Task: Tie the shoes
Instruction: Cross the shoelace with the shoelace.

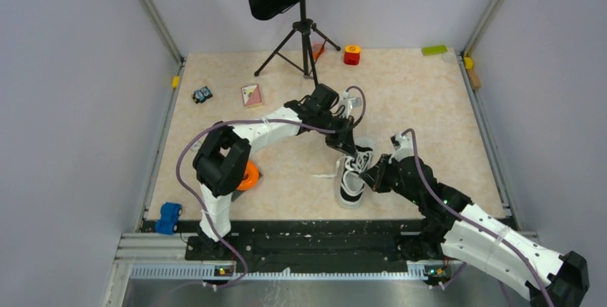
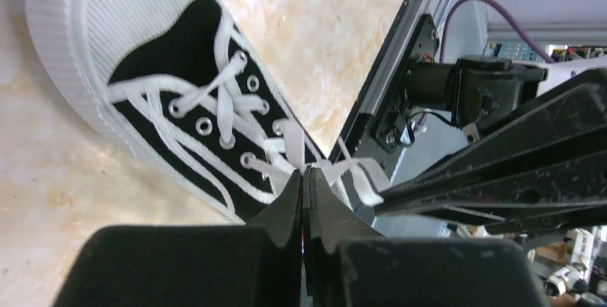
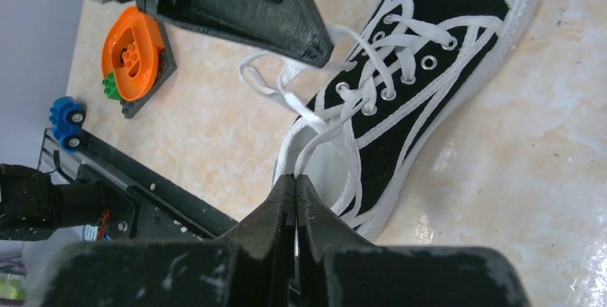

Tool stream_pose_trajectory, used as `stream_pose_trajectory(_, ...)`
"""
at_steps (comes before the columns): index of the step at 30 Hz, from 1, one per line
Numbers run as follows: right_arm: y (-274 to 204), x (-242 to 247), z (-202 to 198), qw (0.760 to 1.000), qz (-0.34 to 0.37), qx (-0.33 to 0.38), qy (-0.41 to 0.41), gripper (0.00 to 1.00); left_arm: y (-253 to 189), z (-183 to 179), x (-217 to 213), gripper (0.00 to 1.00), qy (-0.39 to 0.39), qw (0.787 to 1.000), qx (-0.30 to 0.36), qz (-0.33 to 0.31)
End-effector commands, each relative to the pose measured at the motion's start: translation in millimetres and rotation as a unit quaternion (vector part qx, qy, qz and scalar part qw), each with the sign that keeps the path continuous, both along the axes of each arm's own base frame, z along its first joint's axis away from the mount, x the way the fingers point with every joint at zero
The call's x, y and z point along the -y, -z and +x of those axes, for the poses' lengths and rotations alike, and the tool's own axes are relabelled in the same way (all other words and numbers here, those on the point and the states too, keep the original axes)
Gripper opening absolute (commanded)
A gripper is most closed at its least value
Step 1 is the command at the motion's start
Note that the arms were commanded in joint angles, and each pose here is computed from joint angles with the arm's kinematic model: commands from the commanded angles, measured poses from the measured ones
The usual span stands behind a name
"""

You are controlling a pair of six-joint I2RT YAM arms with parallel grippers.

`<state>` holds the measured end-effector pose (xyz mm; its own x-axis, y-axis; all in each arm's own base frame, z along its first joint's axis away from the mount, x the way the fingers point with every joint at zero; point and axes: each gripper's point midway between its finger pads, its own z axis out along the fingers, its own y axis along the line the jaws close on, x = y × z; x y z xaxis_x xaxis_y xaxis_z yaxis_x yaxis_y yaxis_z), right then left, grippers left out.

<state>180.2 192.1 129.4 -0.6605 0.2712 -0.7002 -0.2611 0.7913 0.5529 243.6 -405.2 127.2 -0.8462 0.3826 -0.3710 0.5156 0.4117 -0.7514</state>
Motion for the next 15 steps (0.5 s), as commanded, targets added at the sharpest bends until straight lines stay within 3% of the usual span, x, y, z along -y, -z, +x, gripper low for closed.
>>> stream_pose_trajectory(1,-25.7,-8.6,2.9,0.999,0.033,0.024,-0.013,0.0,-16.1,15.9,12.8,0.0,-0.003,0.999,0.032,-0.017)
stream_pose_trajectory(15,-12.6,-6.5,2.1,0.999,-0.001,0.018,-0.033,0.0,-7.1,23.7,9.1,0.0,0.01,0.999,0.039,-0.006)
